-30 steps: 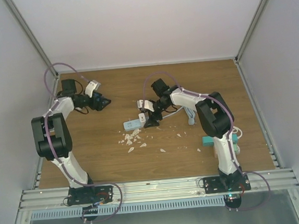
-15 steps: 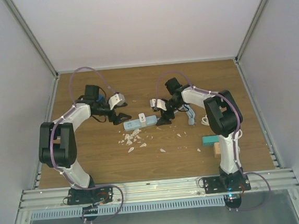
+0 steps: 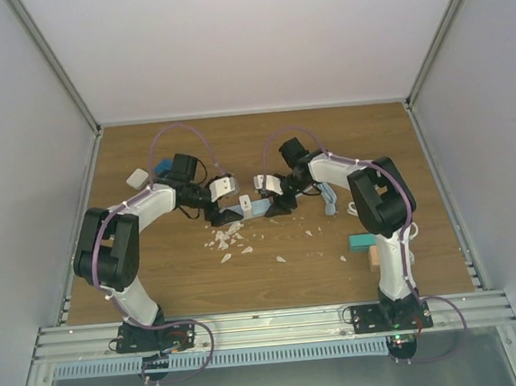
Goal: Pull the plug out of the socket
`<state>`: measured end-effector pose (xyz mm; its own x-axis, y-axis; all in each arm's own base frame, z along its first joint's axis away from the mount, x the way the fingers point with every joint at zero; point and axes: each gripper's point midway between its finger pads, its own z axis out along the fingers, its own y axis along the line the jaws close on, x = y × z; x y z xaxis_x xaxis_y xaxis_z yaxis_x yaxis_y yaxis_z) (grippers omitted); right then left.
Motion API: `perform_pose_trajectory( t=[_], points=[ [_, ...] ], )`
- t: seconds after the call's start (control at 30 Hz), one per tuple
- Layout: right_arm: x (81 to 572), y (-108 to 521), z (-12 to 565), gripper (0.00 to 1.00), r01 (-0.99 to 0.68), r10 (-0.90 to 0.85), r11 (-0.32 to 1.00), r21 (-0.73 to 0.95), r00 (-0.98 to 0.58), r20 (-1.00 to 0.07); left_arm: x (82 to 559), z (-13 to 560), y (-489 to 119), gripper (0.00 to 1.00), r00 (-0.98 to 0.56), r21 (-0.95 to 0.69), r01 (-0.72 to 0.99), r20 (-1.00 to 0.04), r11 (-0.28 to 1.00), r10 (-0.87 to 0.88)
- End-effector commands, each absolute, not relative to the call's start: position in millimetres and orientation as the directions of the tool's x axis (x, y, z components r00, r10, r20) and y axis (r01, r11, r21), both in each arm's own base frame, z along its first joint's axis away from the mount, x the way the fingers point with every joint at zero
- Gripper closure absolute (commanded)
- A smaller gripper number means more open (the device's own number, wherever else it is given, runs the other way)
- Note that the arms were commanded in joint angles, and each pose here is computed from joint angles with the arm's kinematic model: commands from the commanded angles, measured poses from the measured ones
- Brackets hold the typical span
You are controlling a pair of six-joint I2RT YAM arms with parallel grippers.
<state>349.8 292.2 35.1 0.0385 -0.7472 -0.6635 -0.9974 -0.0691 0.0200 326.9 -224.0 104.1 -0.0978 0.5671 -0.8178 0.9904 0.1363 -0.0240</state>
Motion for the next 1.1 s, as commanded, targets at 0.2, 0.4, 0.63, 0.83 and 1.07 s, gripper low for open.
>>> perform_pose_trajectory(
  t=[0.2,0.4,0.63,0.83,1.07],
  points=[
    [340.9,297.9,29.2,0.44,-0.996,-0.749,-0.085,0.039,0.038,-0.662,340.3,90.0,-251.9,0.16,-0.046,0.052,0.988,-0.795,0.142,0.605],
    [327.1,300.1,30.8,0.52,-0.995,-0.745,-0.081,0.054,0.025,-0.666,333.4,81.2,-257.1,0.22,-0.034,0.056,0.991,-0.782,0.124,0.622],
    [321.1,300.0,29.8,0.56,-0.996,-0.750,-0.071,0.055,0.017,-0.662,330.4,84.6,-252.7,0.42,0.016,0.119,0.986,-0.775,0.121,0.632],
    [320.1,299.7,25.9,0.62,-0.996,-0.759,-0.068,0.066,0.009,-0.651,328.8,107.2,-259.8,0.54,-0.022,0.059,0.990,-0.833,0.127,0.553],
    [316.8,294.2,18.3,0.74,-0.995,-0.782,-0.052,0.081,-0.010,-0.623,325.1,127.3,-261.6,0.63,-0.083,-0.040,0.994,-0.891,0.106,0.446]
  ],
)
